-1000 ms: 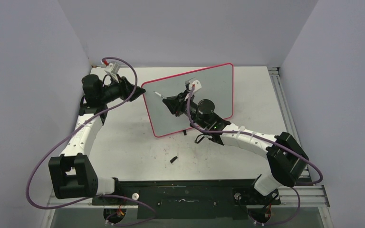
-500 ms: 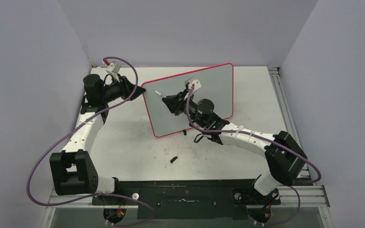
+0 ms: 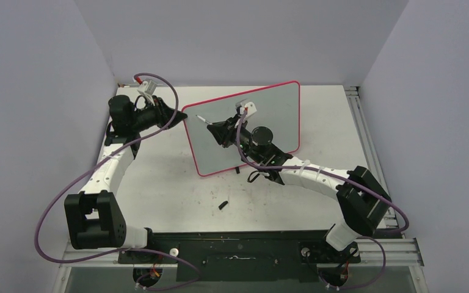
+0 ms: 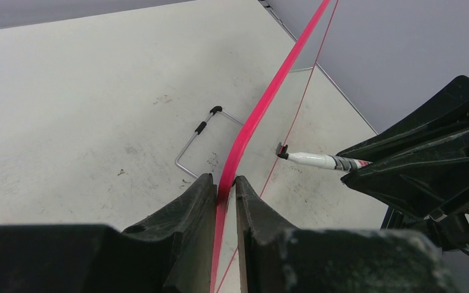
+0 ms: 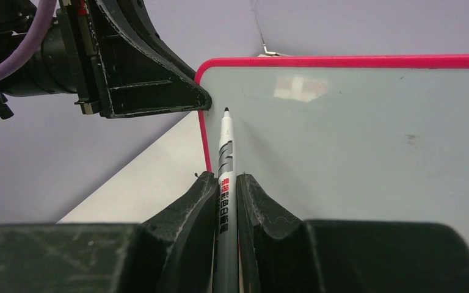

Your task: Write a sentence on the whiteboard

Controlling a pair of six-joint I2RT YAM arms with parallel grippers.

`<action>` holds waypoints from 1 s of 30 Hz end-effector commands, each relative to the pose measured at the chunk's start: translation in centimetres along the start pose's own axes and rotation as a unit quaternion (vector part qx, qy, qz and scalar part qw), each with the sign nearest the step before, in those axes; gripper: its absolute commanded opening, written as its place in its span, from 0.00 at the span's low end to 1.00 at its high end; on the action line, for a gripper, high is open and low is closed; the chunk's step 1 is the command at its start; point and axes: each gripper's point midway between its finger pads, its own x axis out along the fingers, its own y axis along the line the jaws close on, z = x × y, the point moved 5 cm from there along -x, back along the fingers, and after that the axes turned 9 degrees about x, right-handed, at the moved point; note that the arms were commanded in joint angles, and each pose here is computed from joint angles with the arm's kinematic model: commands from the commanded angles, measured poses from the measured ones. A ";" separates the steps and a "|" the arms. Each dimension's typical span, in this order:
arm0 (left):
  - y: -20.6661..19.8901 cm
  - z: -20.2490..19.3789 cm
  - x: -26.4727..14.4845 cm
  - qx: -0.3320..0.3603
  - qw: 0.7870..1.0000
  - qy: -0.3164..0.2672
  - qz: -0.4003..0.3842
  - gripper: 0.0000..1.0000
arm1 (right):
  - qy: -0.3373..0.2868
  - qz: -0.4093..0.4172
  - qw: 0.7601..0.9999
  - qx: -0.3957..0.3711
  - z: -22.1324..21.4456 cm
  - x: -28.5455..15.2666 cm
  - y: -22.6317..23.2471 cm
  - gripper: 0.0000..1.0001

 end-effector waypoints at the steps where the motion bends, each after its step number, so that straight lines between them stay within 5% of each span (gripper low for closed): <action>1: -0.3 0.5 0.1 0.026 0.999 -0.012 -0.020 0.15 | -0.052 0.020 0.998 -0.010 2.9 1.0 1.2 0.05; 12: -0.3 0.1 0.0 0.041 0.999 -0.011 -0.024 0.00 | -0.059 0.017 0.998 -0.011 2.9 1.2 1.0 0.05; 30: -0.6 -0.3 -0.1 0.054 0.998 -0.010 -0.037 0.00 | -0.063 0.000 0.998 -0.014 2.6 1.8 0.4 0.05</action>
